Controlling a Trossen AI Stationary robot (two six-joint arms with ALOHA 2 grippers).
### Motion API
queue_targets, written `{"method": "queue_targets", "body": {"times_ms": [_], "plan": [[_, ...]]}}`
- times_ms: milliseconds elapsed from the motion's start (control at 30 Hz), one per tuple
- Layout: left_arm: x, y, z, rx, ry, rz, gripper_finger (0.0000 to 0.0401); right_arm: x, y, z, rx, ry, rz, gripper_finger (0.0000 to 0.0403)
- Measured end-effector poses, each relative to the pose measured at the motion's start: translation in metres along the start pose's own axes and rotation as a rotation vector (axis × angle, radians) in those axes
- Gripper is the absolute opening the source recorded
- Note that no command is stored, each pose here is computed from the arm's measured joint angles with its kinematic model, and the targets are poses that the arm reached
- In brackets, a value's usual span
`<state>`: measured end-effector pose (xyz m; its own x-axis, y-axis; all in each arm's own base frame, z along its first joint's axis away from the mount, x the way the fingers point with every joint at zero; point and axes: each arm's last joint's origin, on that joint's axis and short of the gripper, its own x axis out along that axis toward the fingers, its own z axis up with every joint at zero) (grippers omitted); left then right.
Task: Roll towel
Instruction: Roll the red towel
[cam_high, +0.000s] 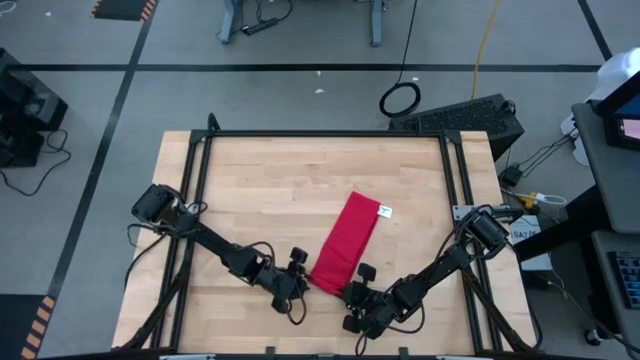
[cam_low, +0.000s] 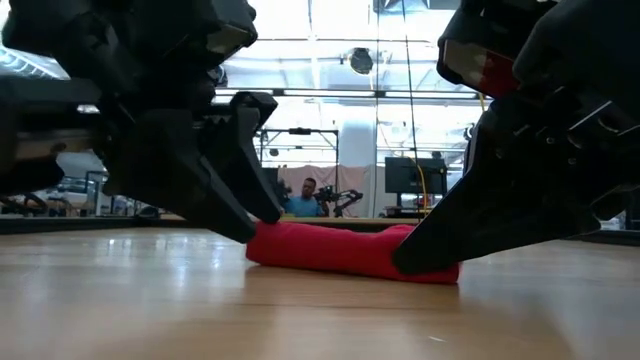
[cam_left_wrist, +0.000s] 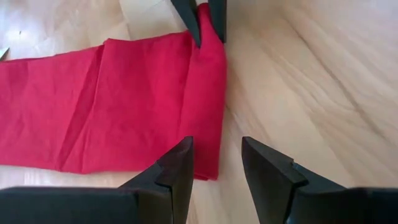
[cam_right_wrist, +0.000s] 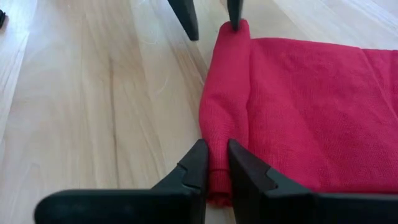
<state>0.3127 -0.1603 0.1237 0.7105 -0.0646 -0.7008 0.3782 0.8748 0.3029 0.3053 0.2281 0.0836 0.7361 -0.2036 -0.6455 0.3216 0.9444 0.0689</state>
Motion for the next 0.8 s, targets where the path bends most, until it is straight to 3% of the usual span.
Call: {"method": "queue_targets", "body": {"times_ms": [567, 667, 800], "plan": [[0.017, 0.007, -0.009, -0.035, 0.017, -0.003, 0.0139, 0.000, 0.000, 0.000, -0.010, 0.001, -0.001, 0.0038], [0.019, 0.013, -0.011, -0.077, 0.018, -0.034, 0.0119, 0.000, 0.000, 0.000, -0.015, 0.001, -0.001, 0.0038], [0.021, 0.022, -0.011, -0.136, 0.010, -0.099, 0.0055, 0.000, 0.000, 0.000, -0.036, 0.000, 0.000, 0.0043]]}}
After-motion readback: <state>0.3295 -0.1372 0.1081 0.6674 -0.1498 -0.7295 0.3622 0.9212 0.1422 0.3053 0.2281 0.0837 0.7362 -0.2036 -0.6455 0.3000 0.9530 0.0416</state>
